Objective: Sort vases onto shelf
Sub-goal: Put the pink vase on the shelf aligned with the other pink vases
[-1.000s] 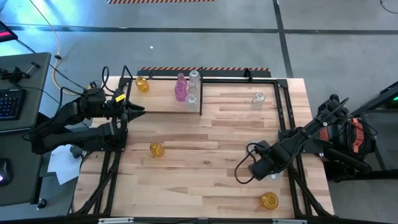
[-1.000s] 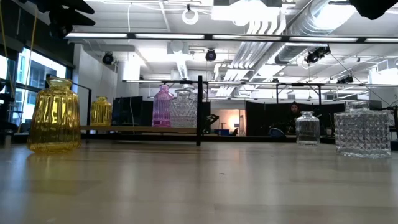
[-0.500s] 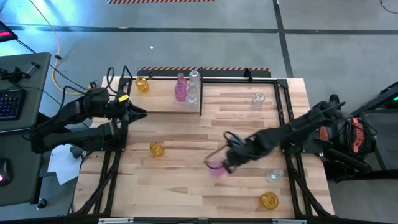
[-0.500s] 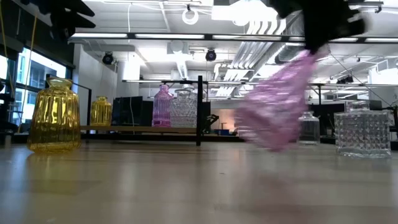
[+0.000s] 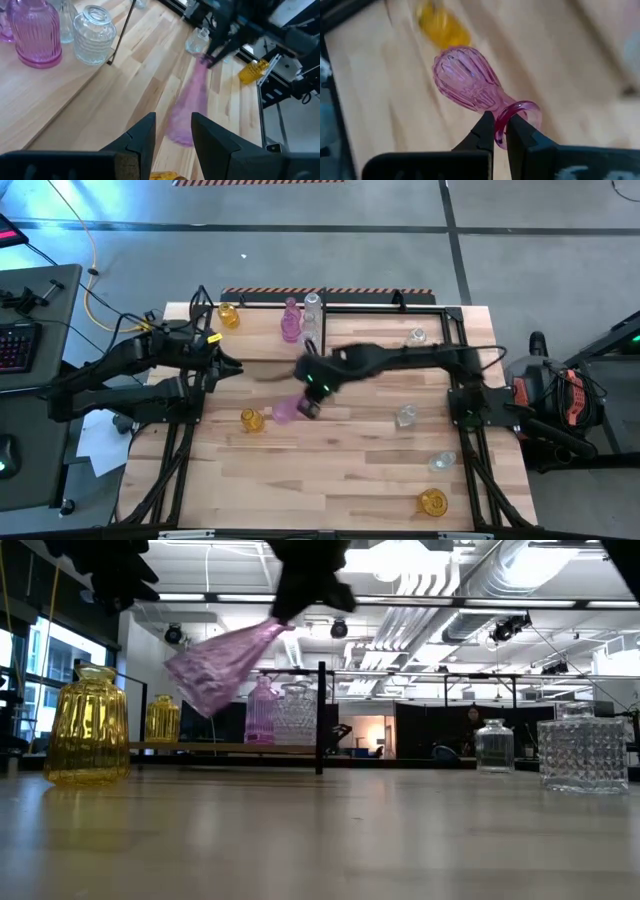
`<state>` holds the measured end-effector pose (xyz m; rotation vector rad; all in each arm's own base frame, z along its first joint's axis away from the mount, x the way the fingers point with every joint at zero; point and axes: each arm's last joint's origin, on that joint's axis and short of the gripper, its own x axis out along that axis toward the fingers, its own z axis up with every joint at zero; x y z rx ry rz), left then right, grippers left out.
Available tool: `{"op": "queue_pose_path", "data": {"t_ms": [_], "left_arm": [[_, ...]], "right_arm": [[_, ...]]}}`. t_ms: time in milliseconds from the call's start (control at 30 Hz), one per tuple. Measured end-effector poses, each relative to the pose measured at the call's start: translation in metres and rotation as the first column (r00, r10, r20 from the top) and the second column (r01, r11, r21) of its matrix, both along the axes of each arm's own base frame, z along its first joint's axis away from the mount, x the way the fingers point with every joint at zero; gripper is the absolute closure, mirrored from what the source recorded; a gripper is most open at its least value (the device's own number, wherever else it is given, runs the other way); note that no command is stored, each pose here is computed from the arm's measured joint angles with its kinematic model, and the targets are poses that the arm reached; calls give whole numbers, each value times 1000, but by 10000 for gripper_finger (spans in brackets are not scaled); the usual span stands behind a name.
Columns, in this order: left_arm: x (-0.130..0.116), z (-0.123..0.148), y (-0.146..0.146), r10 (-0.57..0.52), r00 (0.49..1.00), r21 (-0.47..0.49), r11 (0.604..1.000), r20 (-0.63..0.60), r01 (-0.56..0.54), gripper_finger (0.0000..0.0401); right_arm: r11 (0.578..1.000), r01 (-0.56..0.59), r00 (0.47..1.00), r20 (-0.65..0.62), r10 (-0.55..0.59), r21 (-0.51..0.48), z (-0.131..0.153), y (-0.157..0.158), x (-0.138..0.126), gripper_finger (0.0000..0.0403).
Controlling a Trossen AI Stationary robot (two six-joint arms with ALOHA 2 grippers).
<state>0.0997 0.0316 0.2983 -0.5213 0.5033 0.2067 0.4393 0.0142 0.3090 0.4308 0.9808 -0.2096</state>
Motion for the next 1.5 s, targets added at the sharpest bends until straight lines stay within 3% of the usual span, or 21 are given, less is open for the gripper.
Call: {"op": "queue_pose_path", "data": {"t_ms": [200,367,467,833,1500], "left_arm": [[1,-1,0,0,1000,-2,1000,-6,0,284],[4,-2,2,7,1000,9,1000,-24,-7,284],[9,-5,5,27,998,35,999,-62,-24,284],[33,-20,17,50,978,62,997,-204,-38,284],[69,-35,36,146,955,198,976,-256,-96,284]], "right_arm": [[993,-57,997,42,62,-106,17,-42,30,402],[992,-64,989,126,78,-106,5,-66,41,402],[986,-47,987,145,71,-158,6,-75,42,402],[972,-20,966,245,78,-233,24,-80,46,402],[957,38,966,257,40,-288,29,-86,45,402]]}}
